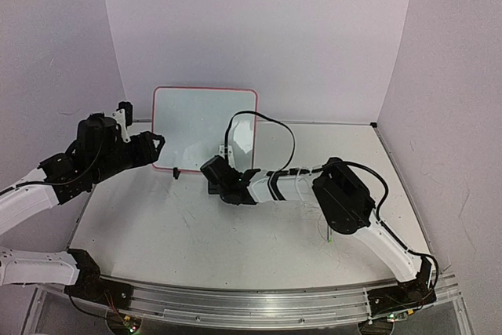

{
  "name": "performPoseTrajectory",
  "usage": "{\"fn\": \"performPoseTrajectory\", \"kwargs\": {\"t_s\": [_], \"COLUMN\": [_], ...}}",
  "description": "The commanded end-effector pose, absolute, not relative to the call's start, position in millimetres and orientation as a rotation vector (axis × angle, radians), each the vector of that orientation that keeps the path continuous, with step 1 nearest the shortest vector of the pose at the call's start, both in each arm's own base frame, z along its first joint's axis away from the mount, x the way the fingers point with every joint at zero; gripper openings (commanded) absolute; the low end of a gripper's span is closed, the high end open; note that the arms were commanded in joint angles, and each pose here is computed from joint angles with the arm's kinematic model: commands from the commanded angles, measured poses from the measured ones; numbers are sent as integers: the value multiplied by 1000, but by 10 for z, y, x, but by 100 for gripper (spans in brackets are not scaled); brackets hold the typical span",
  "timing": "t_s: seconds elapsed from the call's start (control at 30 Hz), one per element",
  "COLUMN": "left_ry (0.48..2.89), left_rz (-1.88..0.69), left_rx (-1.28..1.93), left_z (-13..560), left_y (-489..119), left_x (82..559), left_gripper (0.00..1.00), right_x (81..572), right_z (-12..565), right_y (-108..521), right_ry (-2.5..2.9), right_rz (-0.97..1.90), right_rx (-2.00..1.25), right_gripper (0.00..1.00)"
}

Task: Write a sentence on the whiteboard
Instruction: Pick up the whiteboard stand from the corner of the board, then move the whiteboard stand to the center of the board.

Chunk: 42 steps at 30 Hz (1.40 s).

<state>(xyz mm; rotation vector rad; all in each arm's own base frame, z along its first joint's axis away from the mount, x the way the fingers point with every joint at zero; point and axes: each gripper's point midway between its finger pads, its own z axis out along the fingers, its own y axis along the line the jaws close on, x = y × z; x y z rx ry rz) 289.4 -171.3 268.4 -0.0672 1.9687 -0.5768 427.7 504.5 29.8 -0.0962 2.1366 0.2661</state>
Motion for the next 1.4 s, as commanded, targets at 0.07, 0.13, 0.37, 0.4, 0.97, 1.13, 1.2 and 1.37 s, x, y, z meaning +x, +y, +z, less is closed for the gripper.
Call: {"fn": "performPoseTrajectory", "kwargs": {"t_s": [0.07,0.13,0.37,0.4,0.97,1.13,1.2,1.37], "left_ry": [1987,1992,2006,2009,2052,2053,2046,2012], "left_rz": [-592,-591,-598,-600,-699,-704,-704,-702], "left_rx": [-82,-84,-85,-84,-46,-52,-53,-51], "left_z": [2661,2648,2618,2608,2437,2415,2437,2557], "left_y": [-1765,-1772,-1836,-1851,-2177,-2170,-2159,-2122], "left_x": [2938,2948,3001,3013,3153,3141,3134,3121], "left_gripper": [61,61,61,61,62,65,66,68], "right_x": [4079,3985,3606,3549,3214,3218,3217,3226], "right_z": [474,442,409,426,549,548,553,630], "right_y": [4697,4597,4219,4157,3143,3162,3184,3221], "right_ry": [2187,2201,2210,2208,2199,2200,2200,2196], "right_rz": [175,166,264,273,155,171,181,200], "right_rx": [-212,-250,-408,-424,-371,-385,-390,-392], "right_gripper": [0,0,0,0,0,0,0,10]}}
